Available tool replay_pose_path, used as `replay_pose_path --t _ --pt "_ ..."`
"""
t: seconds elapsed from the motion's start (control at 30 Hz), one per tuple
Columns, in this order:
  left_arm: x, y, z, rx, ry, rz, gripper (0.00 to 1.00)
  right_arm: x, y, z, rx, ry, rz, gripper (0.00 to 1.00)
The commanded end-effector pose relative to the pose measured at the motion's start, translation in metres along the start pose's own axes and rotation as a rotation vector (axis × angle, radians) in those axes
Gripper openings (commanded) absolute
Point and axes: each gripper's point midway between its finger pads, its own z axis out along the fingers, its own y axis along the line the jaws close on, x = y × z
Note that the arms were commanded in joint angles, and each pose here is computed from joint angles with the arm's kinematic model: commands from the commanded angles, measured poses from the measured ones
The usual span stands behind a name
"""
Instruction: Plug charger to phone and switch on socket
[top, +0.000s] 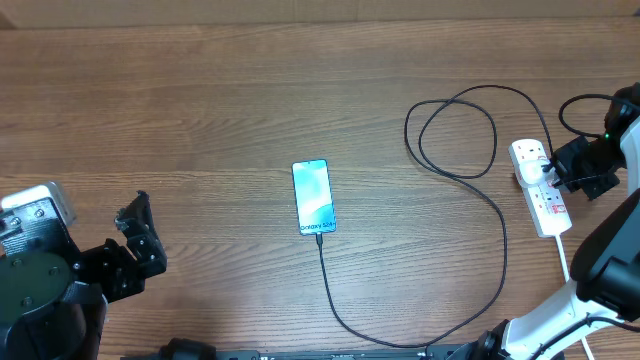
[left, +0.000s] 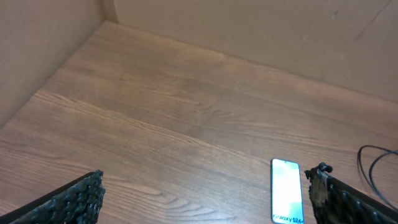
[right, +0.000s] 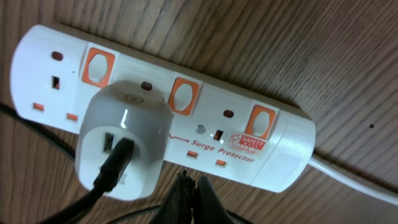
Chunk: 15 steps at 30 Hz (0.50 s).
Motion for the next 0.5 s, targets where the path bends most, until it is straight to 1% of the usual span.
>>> replay_pose_path --t 0.0,0.47 --pt "0.000 0.003 0.001 -0.020 0.000 -0.013 1.00 -0.009 0.001 0.003 0.006 -0.020 -0.008 0.04" --pt "0.000 0.003 0.001 -0.018 0.000 -0.013 1.00 -0.019 0.007 0.020 0.002 -0.026 -0.008 0.04"
